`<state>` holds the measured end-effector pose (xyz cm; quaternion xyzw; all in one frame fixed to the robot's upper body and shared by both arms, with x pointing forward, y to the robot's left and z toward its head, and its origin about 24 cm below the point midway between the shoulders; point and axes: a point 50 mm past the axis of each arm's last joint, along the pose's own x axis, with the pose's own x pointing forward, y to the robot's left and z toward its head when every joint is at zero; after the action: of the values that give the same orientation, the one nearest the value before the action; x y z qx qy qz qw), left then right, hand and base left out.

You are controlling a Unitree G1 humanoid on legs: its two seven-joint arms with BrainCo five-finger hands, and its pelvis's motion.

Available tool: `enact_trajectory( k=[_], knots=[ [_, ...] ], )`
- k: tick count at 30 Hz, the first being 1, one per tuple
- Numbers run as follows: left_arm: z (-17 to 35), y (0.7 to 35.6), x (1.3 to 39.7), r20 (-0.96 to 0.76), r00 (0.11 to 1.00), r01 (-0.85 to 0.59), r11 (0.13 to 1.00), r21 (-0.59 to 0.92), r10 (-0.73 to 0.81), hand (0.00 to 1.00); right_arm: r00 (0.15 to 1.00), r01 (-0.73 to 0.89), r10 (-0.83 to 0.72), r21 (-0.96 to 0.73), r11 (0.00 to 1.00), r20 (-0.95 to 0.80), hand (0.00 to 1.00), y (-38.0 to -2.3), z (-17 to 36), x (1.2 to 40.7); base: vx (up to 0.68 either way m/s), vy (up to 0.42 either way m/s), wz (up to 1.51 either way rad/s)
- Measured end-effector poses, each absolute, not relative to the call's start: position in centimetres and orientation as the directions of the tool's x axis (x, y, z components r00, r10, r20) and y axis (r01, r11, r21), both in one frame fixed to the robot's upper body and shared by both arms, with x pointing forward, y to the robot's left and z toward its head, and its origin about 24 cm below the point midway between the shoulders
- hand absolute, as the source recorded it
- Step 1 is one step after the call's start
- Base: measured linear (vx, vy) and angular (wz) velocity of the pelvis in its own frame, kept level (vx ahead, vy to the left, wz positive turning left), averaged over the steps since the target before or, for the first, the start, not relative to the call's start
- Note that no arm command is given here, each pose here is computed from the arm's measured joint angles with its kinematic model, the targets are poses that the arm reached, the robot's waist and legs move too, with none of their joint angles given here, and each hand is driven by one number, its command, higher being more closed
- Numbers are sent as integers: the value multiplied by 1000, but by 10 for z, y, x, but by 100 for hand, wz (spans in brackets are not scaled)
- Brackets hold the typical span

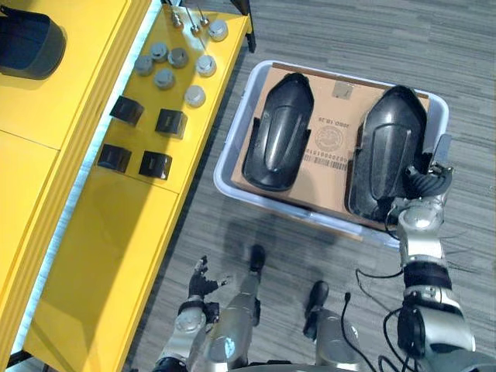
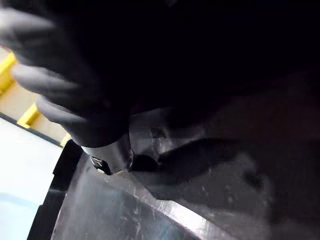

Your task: Walk over and take plastic housings, then place them on the shelf

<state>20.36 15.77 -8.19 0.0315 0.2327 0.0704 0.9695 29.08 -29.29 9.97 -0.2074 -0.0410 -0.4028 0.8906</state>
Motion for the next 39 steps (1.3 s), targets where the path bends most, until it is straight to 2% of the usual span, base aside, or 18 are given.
enact_trajectory(
  k=[4,7,11,12,20,25,28,29,35,36,39],
  knots=[
    [-51,152,216,-311,944,-107,993,44,115,0,650,752,-709,-372,545,275,100,-289,91,264,19,-3,-21],
    [-12,141,229,-135,988,-71,997,-6,70,0,655,752,-678,-376,541,333,100,-273,96,250,15,6,-12],
    [32,123,236,57,998,-17,997,-72,21,0,687,727,-606,-369,579,401,100,-245,107,247,-18,1,-18],
    [49,111,237,124,992,-6,994,-111,20,0,717,696,-570,-369,617,401,100,-228,105,248,-29,-7,-11],
    [86,62,241,252,965,126,975,-184,-77,0,824,537,-393,-342,771,409,100,-161,106,252,-70,0,-16],
    [89,49,241,253,960,166,970,-175,-119,0,852,470,-325,-329,819,410,100,-140,106,249,-61,-5,-7],
    [84,45,240,224,967,163,972,-168,-124,0,857,465,-323,-333,820,401,100,-139,103,247,-55,6,-2],
    [82,43,240,213,969,165,973,-164,-128,100,863,457,-319,-338,823,392,100,-138,100,245,-36,6,-3],
    [68,36,240,144,976,183,974,-131,-164,100,887,414,-284,-354,839,364,100,-132,93,240,6,3,-9],
    [65,36,240,127,978,185,972,-142,-167,100,891,408,-282,-357,840,356,0,-133,91,239,24,-3,-9],
    [56,36,241,80,982,180,971,-158,-169,100,904,375,-260,-337,864,340,0,-128,88,238,20,-5,-5]
  ],
)
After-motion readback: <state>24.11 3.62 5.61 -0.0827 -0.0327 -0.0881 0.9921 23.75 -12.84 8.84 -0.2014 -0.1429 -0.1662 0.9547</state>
